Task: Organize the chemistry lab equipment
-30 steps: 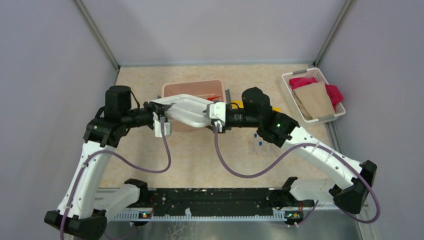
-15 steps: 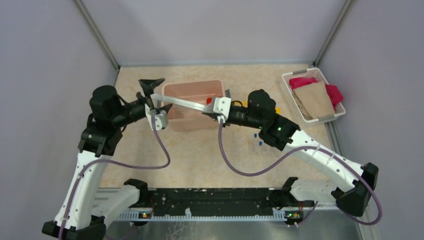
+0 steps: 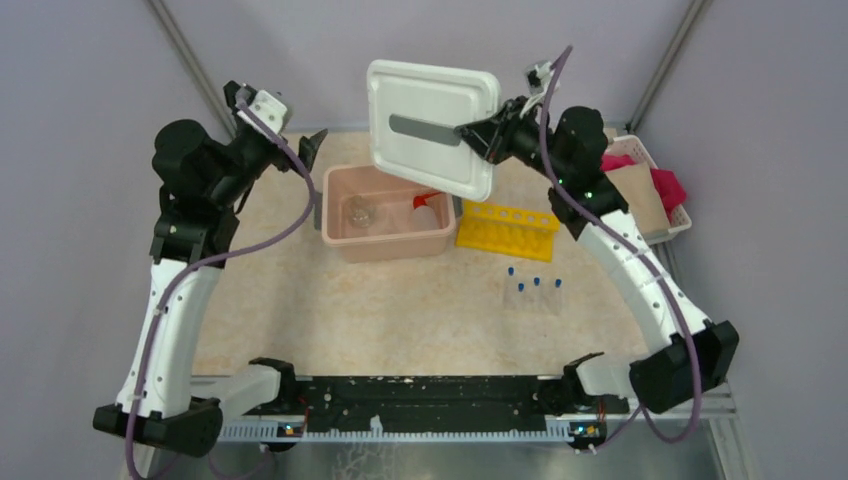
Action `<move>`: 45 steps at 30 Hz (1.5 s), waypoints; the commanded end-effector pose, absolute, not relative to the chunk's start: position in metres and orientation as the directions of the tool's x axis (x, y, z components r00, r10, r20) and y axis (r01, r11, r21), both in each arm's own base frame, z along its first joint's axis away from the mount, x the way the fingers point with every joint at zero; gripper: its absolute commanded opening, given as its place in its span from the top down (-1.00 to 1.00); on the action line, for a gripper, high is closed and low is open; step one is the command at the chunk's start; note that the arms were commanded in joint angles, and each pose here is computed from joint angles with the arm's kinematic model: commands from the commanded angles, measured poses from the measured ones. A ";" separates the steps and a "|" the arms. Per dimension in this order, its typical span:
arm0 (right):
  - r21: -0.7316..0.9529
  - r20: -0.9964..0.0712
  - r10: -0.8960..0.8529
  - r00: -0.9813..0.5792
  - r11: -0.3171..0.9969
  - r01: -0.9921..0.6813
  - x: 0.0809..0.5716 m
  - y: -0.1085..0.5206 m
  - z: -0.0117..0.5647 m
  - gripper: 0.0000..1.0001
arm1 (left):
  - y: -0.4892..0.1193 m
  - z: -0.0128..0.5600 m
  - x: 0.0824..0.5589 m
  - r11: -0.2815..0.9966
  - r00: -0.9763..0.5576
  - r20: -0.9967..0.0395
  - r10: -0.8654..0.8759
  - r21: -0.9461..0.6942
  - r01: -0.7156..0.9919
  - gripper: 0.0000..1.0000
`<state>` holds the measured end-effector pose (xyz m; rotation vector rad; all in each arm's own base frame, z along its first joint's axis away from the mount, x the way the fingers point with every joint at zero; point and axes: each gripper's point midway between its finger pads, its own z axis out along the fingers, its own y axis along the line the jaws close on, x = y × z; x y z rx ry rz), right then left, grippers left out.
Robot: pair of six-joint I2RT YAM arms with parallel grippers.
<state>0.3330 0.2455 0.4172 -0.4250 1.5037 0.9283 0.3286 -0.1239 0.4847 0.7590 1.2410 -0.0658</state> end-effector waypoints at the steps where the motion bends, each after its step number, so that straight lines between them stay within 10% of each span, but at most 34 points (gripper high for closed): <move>1: 0.688 -0.720 0.434 -0.541 0.350 -0.636 0.340 0.253 0.433 1.00 | -0.097 0.458 0.344 0.865 0.104 -0.974 0.200 0.225 0.448 -0.98; 18: 0.932 -0.363 0.362 -0.859 0.163 -0.325 0.374 0.299 0.345 1.00 | -0.047 0.325 0.375 0.910 -0.362 -0.906 0.221 0.058 0.412 -0.98; 45: 0.921 -0.266 0.234 -0.935 0.349 -0.175 0.421 0.329 0.232 0.92 | -0.039 0.202 0.373 0.826 -0.321 -0.841 0.437 0.234 0.512 -0.90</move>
